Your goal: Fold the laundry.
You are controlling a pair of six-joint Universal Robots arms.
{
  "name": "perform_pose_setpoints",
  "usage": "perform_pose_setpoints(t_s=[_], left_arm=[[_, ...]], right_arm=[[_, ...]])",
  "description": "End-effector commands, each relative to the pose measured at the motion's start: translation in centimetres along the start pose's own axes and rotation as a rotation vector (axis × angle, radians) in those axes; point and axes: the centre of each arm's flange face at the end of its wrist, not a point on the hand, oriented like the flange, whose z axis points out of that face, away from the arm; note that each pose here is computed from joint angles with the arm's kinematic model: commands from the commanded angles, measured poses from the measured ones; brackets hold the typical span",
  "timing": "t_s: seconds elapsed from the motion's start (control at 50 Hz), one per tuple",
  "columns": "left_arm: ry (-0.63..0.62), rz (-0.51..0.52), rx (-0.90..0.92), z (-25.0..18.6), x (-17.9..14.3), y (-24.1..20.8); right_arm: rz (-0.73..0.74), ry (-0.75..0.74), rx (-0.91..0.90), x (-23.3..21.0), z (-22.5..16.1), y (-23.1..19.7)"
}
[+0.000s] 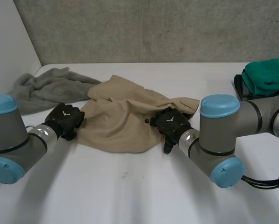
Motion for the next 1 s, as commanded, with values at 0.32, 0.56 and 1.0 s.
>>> perform_pose_setpoints(t_s=[0.32, 0.56, 1.0], left_arm=[[-0.079, -0.06, 0.088, -1.8, -0.4, -4.6], [-0.118, -0.095, 0.09, -2.1, -0.6, -5.3], [-0.17, -0.225, 0.186, -4.0, -2.3, -8.4]], right_arm=[[-0.013, 0.085, 0.117, 0.9, 2.3, -0.5], [-0.014, 0.055, 0.12, 1.0, 1.9, -1.4], [-0.021, 0.112, 0.183, 2.0, 4.6, -2.3]])
